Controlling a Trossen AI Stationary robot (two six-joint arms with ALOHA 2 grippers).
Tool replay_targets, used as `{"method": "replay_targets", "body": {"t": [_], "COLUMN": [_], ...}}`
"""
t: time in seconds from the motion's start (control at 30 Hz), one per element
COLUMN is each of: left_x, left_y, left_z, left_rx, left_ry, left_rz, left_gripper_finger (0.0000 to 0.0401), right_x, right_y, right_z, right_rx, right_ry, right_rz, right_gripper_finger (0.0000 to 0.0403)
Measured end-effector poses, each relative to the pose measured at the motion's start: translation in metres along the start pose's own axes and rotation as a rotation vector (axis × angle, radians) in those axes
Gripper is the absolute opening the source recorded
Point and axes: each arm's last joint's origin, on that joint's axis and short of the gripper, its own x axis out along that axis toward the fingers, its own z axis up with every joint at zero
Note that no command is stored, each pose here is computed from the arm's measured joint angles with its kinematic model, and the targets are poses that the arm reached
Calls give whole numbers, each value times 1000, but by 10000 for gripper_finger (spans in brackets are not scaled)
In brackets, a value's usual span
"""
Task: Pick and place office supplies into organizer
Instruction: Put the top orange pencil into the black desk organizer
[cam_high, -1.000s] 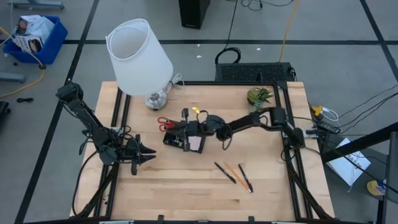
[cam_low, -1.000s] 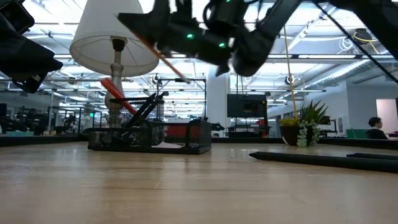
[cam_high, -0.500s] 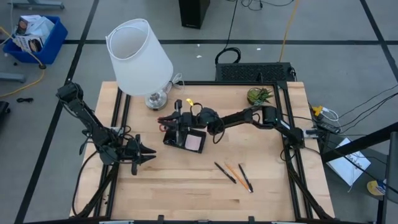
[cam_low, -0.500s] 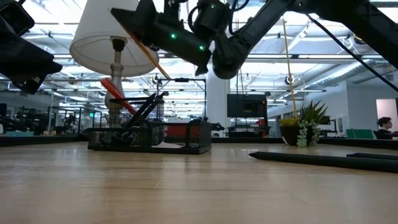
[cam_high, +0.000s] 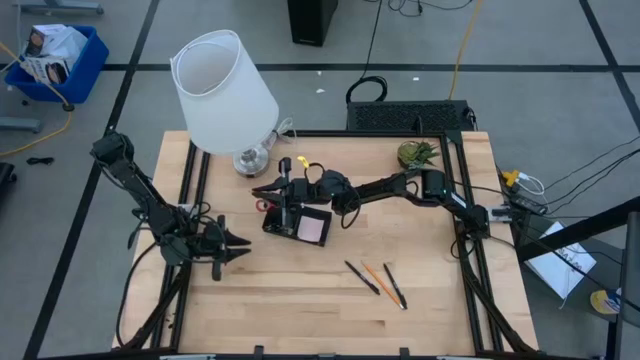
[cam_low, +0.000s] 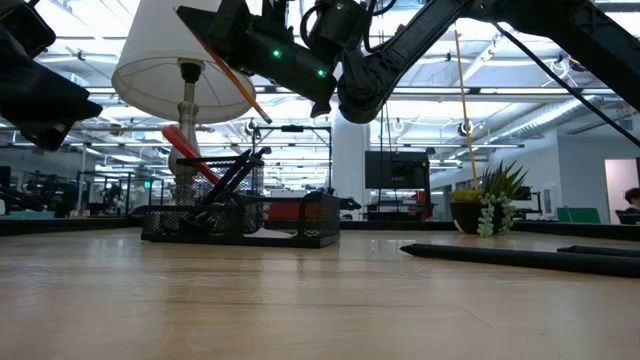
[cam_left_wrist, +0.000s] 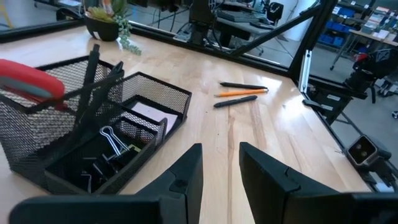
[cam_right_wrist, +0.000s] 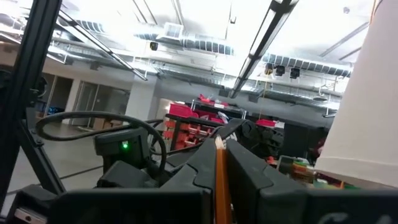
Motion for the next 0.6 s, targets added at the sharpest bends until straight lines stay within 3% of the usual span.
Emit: {"method": "replay_targets", "body": {"t": [0.17,0.33,0.5,0.6], "left_x": [1,7,14,15], "left_y": [-1,3,10,12], "left_z": [6,18,27,29], "left_rx": [-43,-39,-26,-35], "left_ry": [-57,-150,-199,-210], "left_rz": [22,101,151,161], "left_gripper_finger": [108,108,108,108], "right_x": [1,5,16,31], "right_y": [3,24,41,39], "right_z": [-2,6,23,28], "right_rx": [62,120,78,58], "right_ry": [17,-32,-137,-83], "right_rz": [18,69,95,109], "right_gripper_finger": [15,15,15,15]}}
